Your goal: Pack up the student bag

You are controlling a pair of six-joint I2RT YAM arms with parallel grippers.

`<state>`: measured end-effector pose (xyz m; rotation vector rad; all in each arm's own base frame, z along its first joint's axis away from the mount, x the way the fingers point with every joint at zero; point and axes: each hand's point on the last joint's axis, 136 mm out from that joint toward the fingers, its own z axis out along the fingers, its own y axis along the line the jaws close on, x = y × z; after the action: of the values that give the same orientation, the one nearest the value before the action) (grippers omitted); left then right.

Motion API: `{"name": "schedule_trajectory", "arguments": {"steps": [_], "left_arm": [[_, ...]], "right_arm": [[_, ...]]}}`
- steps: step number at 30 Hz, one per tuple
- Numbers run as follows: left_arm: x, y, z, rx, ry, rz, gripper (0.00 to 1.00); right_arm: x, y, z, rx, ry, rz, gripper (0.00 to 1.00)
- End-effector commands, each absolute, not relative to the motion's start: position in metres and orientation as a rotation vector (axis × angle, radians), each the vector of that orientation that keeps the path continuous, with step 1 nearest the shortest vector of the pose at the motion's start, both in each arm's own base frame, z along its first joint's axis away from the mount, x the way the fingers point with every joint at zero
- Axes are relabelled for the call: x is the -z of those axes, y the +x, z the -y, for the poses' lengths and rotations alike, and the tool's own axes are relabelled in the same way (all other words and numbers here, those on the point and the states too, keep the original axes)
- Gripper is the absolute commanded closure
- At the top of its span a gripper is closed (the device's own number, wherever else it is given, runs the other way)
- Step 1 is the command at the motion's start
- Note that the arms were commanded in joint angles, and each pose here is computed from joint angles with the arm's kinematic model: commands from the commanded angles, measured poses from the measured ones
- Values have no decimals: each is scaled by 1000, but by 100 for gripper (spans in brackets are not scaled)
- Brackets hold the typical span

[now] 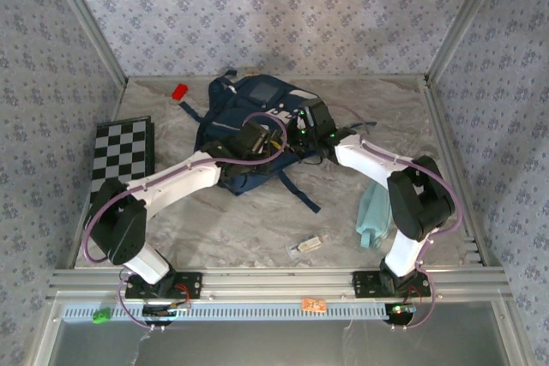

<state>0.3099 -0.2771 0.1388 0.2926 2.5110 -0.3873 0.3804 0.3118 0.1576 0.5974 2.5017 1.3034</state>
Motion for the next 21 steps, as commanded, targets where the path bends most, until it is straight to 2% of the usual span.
{"name": "schedule_trajectory", "arguments": {"steps": [1,13,21], "left_arm": [[-155,296,270,405,364,-2497,100],[-131,284,196,183,306,-2604,100],[-124,288,188,196,278,-2618,100]], "right_arm": [[-165,401,-295,-1215,578,-2438,100],[-165,385,-233,-1167,485,-2496,100],[-169,400,-180,-1145,525,-2496,100]]}}
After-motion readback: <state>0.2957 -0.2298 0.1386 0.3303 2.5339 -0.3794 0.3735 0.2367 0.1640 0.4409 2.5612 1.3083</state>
